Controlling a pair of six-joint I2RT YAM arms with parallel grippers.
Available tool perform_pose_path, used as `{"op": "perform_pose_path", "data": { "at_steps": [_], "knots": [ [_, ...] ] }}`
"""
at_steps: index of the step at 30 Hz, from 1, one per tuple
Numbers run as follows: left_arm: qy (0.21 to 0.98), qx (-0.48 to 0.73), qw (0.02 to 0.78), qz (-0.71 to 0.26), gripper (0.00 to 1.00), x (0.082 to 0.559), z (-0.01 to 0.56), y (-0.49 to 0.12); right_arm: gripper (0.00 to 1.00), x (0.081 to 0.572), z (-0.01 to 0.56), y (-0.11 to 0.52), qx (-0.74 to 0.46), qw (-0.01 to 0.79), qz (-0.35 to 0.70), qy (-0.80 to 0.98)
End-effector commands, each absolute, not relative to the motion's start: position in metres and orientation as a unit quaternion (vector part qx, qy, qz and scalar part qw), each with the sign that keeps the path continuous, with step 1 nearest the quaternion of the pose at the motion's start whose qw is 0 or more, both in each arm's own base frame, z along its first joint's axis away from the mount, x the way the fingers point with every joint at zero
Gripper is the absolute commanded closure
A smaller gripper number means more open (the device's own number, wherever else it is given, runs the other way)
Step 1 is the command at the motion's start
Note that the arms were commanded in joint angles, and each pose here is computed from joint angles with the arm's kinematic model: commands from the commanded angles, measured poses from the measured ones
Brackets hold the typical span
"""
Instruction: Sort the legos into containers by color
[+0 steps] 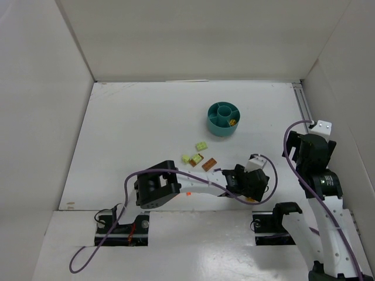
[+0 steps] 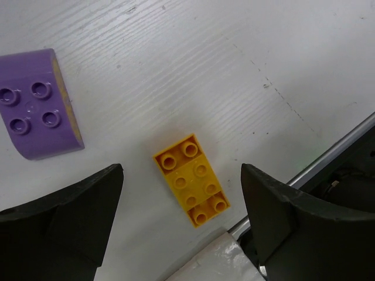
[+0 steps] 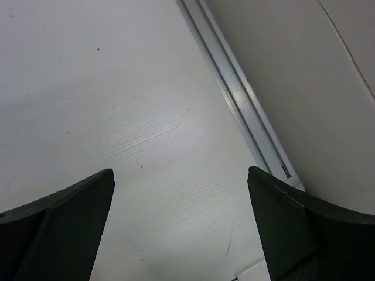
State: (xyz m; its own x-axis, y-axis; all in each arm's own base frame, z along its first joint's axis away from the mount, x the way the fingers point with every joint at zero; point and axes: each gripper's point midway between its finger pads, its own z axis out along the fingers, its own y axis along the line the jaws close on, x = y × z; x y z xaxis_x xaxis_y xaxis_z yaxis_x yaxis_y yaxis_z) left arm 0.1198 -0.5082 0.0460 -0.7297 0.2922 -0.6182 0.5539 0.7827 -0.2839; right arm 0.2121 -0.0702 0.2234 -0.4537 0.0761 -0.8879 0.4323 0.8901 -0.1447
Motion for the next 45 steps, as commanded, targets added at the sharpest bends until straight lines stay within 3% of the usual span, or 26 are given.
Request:
{"op": "perform_pose_path", "data": {
  "at_steps": [1, 9, 13, 14, 19, 25, 31, 42, 45],
  "knots": [
    [0.897, 0.221, 0.305, -0.231, 0.22, 0.125, 0.062, -0.519, 0.00, 0.210, 0.243, -0.076, 0.174, 0.518, -0.185, 0.817],
    [0.903, 0.220, 0.298, -0.219, 0.32, 0.125, 0.045, -0.523, 0.00, 0.206, 0.247, -0.079, 0.184, 0.526, -0.188, 0.809],
    [0.900, 0.232, 0.300, -0.215, 0.47, 0.127, 0.041, -0.527, 0.00, 0.206, 0.248, -0.080, 0.190, 0.526, -0.189, 0.807],
    [0.900, 0.238, 0.300, -0.209, 0.56, 0.127, 0.036, -0.526, 0.00, 0.206, 0.248, -0.080, 0.190, 0.526, -0.189, 0.807],
    [0.898, 0.231, 0.313, -0.206, 0.81, 0.132, 0.045, -0.525, 0.00, 0.206, 0.248, -0.080, 0.190, 0.526, -0.189, 0.807],
    [0.886, 0.205, 0.369, -0.191, 0.93, 0.151, 0.080, -0.508, 0.00, 0.208, 0.246, -0.074, 0.177, 0.527, -0.176, 0.813],
    [0.862, 0.153, 0.437, -0.207, 0.97, 0.190, 0.142, -0.470, 0.00, 0.213, 0.247, -0.066, 0.143, 0.540, -0.159, 0.814],
    [0.729, -0.007, 0.642, -0.238, 0.99, 0.325, 0.288, -0.396, 0.00, 0.224, 0.269, -0.047, 0.092, 0.624, -0.112, 0.768],
    [0.709, -0.028, 0.664, -0.236, 0.99, 0.357, 0.298, -0.398, 0.00, 0.227, 0.271, -0.043, 0.080, 0.641, -0.106, 0.756]
  ]
}}
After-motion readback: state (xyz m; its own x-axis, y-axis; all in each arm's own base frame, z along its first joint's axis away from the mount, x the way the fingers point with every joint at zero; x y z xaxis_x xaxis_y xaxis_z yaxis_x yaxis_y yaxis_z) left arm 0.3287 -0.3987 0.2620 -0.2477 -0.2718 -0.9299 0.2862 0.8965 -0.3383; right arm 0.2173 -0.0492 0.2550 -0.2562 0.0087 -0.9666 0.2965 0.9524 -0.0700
